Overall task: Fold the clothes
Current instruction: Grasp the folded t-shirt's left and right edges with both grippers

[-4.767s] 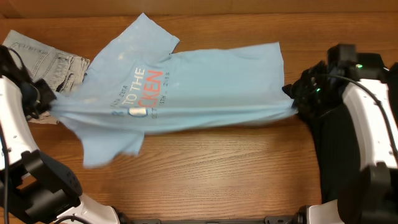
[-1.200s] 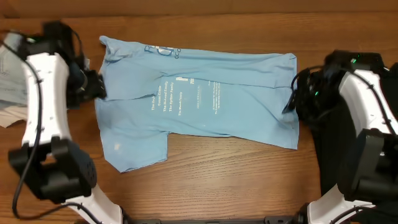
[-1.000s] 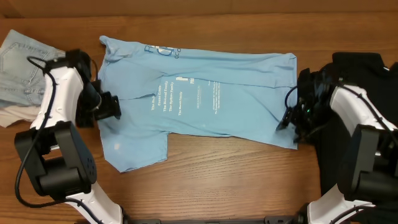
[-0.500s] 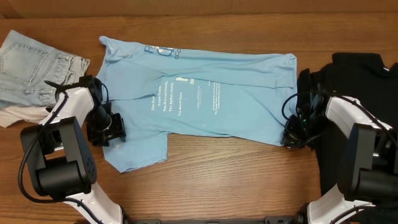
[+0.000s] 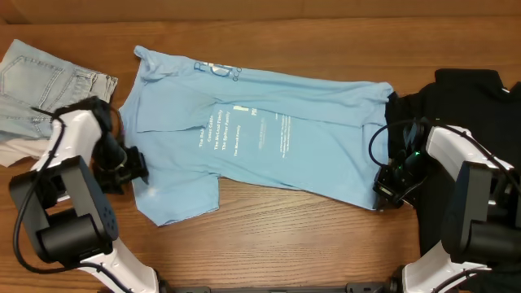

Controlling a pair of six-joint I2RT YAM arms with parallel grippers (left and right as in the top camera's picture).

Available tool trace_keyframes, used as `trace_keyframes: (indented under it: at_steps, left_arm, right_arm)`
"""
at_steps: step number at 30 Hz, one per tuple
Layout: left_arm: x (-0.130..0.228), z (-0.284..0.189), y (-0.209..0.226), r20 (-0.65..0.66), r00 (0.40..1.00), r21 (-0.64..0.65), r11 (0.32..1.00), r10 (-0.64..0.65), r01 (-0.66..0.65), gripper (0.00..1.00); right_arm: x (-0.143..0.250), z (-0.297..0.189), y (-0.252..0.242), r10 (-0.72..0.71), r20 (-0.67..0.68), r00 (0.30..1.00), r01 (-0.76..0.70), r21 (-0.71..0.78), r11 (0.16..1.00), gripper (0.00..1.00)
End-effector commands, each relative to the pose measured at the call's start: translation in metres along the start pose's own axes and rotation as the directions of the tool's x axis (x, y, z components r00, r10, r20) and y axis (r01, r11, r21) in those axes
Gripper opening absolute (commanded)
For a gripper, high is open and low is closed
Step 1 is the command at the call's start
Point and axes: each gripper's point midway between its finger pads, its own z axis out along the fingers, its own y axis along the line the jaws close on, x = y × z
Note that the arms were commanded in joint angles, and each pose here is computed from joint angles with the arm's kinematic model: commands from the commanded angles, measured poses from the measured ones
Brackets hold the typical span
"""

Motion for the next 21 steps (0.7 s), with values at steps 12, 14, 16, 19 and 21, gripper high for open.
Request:
trace_keyframes:
  at_steps: [12, 14, 16, 19, 21]
  left_arm:
    - [-0.005, 0.031, 0.0, 0.073, 0.997, 0.055, 0.998, -0.031, 0.027, 0.54]
    - [-0.004, 0.035, -0.004, 0.071, 0.997, 0.077, 0.997, -0.03, 0.025, 0.43]
    - [-0.002, 0.038, -0.004, 0.064, 0.997, 0.084, 0.996, -0.033, 0.028, 0.17]
    - [0.004, 0.034, 0.013, 0.036, 0.997, 0.034, 0.997, -0.067, 0.066, 0.04]
    - [0.006, 0.026, 0.023, 0.016, 0.994, 0.034, 0.993, -0.112, 0.112, 0.04]
  right_arm:
    - [-0.014, -0.007, 0.0, -0.003, 0.083, 0.997, 0.002, 0.011, 1.0, 0.04]
    - [-0.014, -0.007, 0.0, -0.003, 0.083, 0.997, 0.002, 0.011, 1.0, 0.04]
    - [-0.014, -0.007, 0.0, -0.003, 0.083, 0.997, 0.002, 0.012, 1.0, 0.04]
    - [-0.01, -0.007, -0.002, 0.002, 0.065, 0.998, -0.003, 0.017, 1.0, 0.04]
    - [-0.005, -0.007, -0.003, 0.005, 0.048, 0.999, -0.006, 0.023, 1.0, 0.04]
